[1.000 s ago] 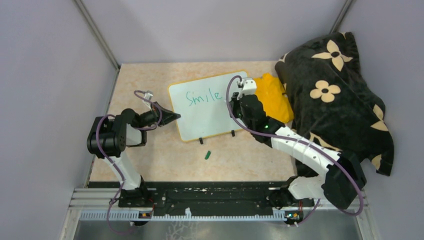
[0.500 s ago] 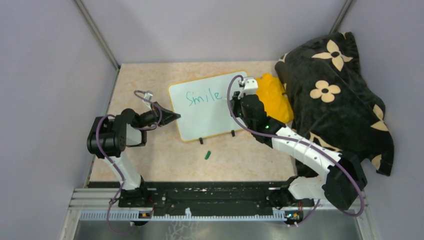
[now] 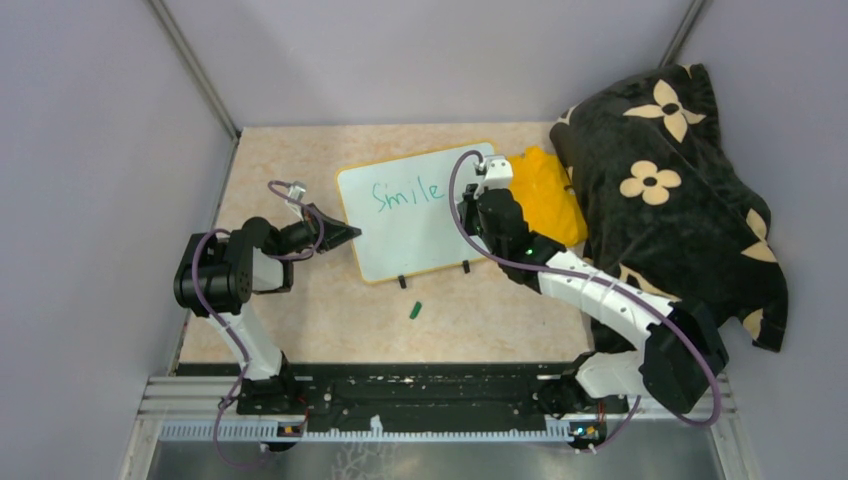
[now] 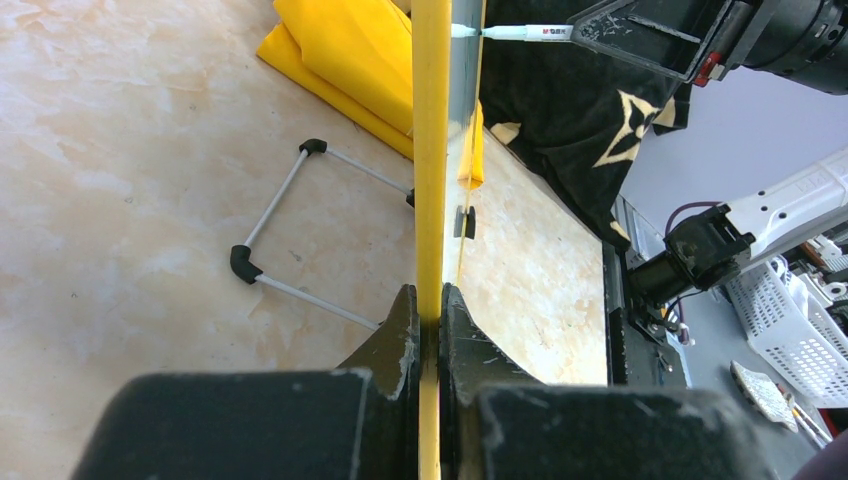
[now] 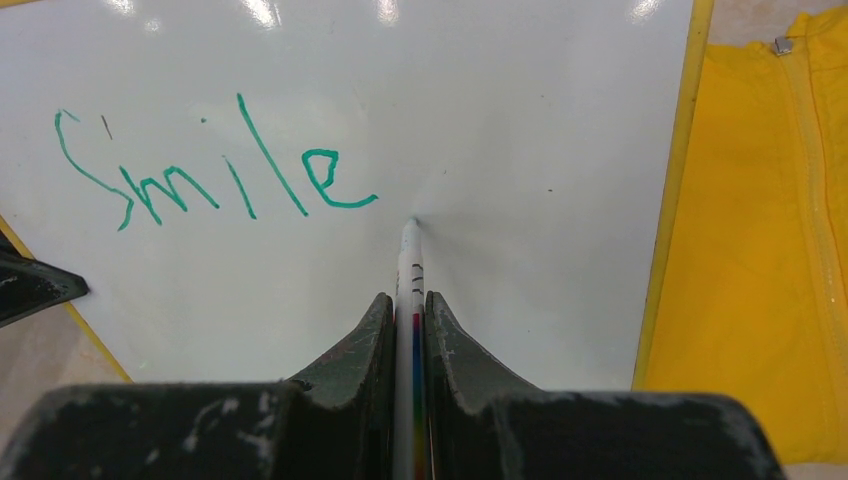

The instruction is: Write a sentence on the whiteboard

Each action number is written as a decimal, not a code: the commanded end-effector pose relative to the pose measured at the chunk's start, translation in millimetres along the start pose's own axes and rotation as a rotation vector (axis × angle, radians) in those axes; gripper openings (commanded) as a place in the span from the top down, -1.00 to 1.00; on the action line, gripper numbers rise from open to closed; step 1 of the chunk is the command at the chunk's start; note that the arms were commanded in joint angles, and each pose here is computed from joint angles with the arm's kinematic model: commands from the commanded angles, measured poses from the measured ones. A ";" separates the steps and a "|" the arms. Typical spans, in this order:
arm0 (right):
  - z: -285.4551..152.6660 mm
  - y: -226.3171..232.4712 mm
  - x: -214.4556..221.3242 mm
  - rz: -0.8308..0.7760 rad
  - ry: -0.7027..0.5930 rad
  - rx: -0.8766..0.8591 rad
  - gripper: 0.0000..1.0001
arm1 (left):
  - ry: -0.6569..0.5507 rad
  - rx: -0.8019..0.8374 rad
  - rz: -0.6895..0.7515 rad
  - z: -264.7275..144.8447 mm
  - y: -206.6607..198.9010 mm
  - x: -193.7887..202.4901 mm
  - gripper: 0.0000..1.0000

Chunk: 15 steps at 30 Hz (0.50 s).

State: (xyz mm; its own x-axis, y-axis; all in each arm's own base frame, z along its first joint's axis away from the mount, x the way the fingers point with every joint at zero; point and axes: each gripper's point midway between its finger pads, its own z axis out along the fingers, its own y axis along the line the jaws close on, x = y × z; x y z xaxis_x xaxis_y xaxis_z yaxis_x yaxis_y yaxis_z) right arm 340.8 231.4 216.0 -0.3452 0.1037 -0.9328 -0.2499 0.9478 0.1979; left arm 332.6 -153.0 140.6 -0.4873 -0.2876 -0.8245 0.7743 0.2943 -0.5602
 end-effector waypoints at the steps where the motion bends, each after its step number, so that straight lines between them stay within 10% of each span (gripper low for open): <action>1: 2.5 6.2 -32.0 0.044 -0.082 -0.012 1.00 | -0.047 0.068 0.240 3.4 -13.5 -16.6 1.00; 15: -1.2 17.5 -15.7 0.054 -0.020 -0.087 1.00 | -0.049 0.066 0.237 3.7 -12.8 -17.3 1.00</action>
State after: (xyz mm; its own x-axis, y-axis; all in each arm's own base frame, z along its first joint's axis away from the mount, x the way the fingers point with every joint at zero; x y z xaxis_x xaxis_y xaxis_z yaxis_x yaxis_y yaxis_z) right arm 338.9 236.9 212.0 -0.3645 0.1025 -0.9255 -0.2730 0.9385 0.2115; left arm 332.4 -153.7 140.7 -0.4880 -0.2871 -0.8243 0.7746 0.2930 -0.5606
